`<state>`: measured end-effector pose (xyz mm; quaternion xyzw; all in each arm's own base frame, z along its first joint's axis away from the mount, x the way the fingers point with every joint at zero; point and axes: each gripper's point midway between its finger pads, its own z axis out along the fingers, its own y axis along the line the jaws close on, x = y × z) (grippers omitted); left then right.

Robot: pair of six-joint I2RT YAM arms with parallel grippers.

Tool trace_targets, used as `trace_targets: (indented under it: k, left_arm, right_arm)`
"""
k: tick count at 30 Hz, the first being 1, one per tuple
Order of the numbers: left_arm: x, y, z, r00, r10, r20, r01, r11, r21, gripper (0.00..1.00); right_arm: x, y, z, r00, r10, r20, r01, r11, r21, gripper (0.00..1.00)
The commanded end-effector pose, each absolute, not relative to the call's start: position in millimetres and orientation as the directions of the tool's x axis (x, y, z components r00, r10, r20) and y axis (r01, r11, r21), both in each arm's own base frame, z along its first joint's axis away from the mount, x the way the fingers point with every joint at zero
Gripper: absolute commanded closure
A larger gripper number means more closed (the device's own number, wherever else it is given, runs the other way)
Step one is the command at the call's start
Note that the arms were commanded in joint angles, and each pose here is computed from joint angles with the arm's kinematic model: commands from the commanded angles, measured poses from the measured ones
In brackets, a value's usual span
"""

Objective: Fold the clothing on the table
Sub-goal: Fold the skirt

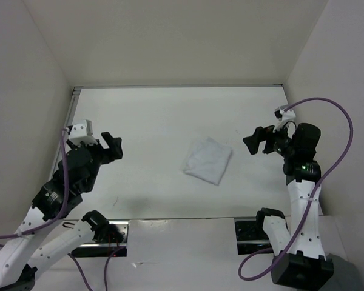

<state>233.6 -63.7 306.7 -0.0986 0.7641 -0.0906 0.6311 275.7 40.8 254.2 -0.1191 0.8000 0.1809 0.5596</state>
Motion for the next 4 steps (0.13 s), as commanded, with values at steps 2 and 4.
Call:
trace_targets:
  k: [2, 4]
  left_arm:
    - [246.6, -66.5, 296.6, -0.197, -0.247, -0.949, -0.075, 0.969, -0.237, 0.1]
    - [256.2, -73.5, 281.5, -0.249, -0.209, -0.946, -0.087, 0.977, -0.194, 0.09]
  right_arm:
    - [282.6, 30.6, 258.6, -0.315, 0.02, -0.949, -0.361, 0.922, 0.14, 0.0]
    - [284.5, 26.7, 256.0, -0.324, 0.027, -0.946, -0.348, 0.926, 0.146, 0.0]
